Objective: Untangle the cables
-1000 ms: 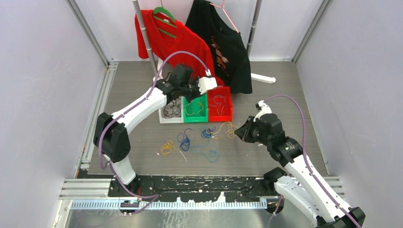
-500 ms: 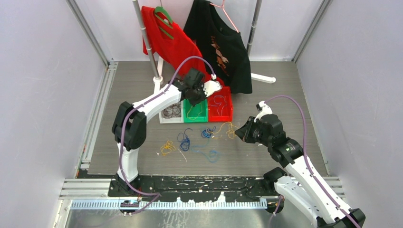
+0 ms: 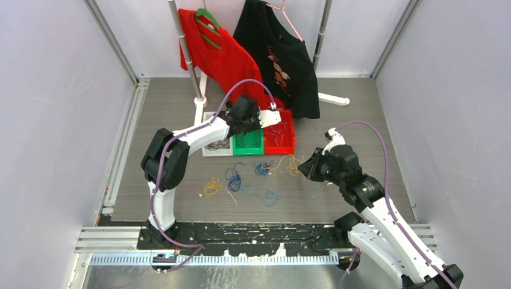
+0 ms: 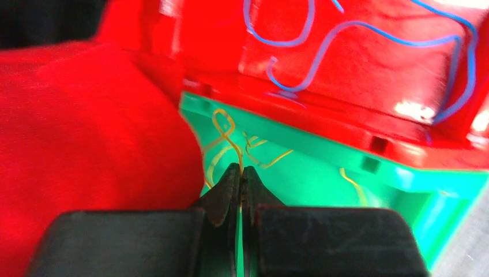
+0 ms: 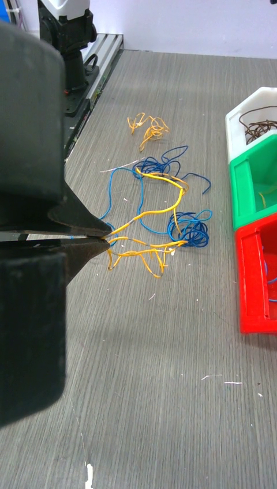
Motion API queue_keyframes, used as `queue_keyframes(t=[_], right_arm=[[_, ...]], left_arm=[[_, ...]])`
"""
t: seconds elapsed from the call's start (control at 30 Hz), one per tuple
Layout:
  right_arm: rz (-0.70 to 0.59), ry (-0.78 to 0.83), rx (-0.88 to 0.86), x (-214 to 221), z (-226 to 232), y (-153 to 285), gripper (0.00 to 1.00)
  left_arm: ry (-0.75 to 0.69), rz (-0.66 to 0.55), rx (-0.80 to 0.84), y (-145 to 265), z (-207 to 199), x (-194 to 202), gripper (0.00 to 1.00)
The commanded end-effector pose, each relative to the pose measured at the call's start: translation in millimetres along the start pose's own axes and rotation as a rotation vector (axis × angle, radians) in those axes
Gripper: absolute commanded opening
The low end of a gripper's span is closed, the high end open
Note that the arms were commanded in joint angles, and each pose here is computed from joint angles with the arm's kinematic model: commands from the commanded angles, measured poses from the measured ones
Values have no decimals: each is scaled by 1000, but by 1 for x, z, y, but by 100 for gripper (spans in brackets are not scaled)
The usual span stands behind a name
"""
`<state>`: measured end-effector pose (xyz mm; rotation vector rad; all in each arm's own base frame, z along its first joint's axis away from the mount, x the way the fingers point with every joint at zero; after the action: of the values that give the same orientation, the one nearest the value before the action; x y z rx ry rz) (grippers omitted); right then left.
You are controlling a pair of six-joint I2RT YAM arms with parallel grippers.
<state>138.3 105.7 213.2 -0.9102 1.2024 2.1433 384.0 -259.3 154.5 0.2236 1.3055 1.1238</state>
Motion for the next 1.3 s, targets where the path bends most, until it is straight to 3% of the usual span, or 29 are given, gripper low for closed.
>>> queue_keyframes(t=[0.0, 0.27, 0.43, 0.5, 0.63, 0.83, 1.0, 1.27], right_arm=[[-46, 4, -7, -8, 3, 0, 1], [-45, 2, 1, -8, 2, 0, 1], [-40, -1, -4, -11, 4, -1, 1], [-43, -1, -5, -13, 5, 0, 1], [-51, 6, -9, -16, 6, 2, 1], [-51, 23, -23, -23, 10, 4, 1], [-58, 60, -87, -35, 19, 6, 1], [-57, 73, -282, -61, 46, 9, 1]], left_arm=[[-104, -164, -137, -6, 37, -27, 0], [-58, -133, 14, 0, 29, -14, 2], [-2, -51, 197, 25, 10, -7, 43], [17, -21, 234, 38, 7, -8, 67], [52, -18, 271, 68, 13, -19, 86], [97, 5, 466, 134, 5, -35, 87], [184, -89, 611, 188, -11, -59, 87], [160, -177, 640, 187, -65, -88, 87]])
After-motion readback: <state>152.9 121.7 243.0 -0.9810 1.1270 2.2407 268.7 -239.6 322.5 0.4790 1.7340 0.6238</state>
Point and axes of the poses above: each gripper's point midway between its finger pads, its own y axis back along the fingers, its own z axis along the line the jaws close on, x = y × z, the point moved 9 cm from there along y, back along the fingers, and after that the axes turned 13 degrees about y, right-handed, at the moved point
